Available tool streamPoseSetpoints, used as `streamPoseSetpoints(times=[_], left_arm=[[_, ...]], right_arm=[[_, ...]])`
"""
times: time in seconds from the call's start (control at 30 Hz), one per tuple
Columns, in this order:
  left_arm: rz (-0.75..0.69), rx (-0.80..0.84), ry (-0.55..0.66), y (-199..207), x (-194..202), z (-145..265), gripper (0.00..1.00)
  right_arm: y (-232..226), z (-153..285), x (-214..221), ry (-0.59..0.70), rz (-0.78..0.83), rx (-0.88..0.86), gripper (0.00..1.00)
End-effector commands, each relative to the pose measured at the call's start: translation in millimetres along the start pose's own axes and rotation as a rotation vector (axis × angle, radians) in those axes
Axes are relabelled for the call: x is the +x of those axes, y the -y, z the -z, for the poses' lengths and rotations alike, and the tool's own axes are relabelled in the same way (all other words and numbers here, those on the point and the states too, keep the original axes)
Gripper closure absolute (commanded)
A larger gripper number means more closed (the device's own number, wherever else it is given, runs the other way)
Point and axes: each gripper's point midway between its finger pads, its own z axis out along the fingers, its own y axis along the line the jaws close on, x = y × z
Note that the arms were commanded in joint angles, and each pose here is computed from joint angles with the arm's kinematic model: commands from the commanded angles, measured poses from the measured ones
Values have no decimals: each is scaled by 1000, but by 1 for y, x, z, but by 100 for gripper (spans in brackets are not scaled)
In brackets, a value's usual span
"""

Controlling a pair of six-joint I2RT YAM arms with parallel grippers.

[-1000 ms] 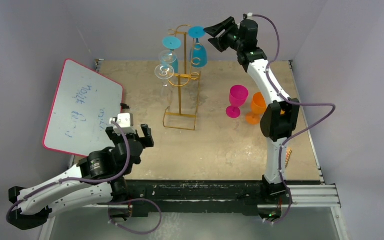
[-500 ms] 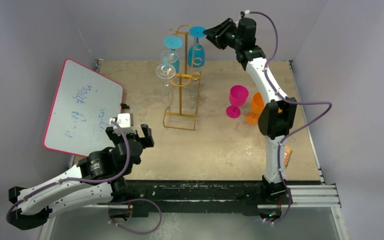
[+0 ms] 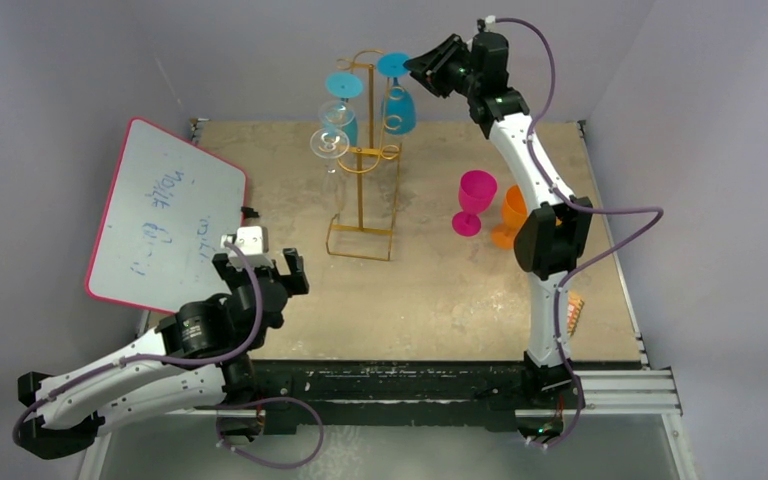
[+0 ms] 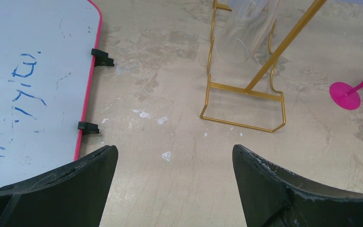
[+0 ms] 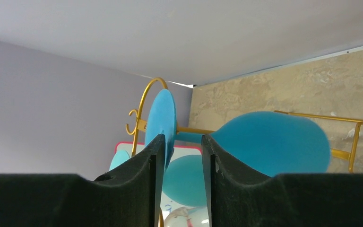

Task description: Take the wine glass off the wine glass rack

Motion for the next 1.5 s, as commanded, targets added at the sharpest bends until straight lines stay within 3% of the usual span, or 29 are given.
streamPoseSetpoints(times=[0.0,0.3,0.43,0.6,0.73,1.03,1.2,1.47], left_arm=[[26,-1,26,3,-14,1,8],[21,1,17,6,-10,-1,8],[21,-1,15,6,-10,-1,8],[26,-15,21,5,-10,-2,8],[35,-18,28,3,-11,-2,8],[19,-7,12,8,-6,-3,8],[11,0,5,11,-5,-4,8],[11,2,4,11,-5,-4,8]], right_arm=[[-36,15,-13,48,55,-48,62],[-25,7,-7,43,52,-23,70],[-20,7,-11,68,55,23,79],[-7,6,-14,93,56,90,79],[-11,9,-16,106,61,71,90],[-37,13,-7,45,26,-29,87],[-41,14,-8,45,12,-33,75],[-35,13,-8,49,23,-13,86]])
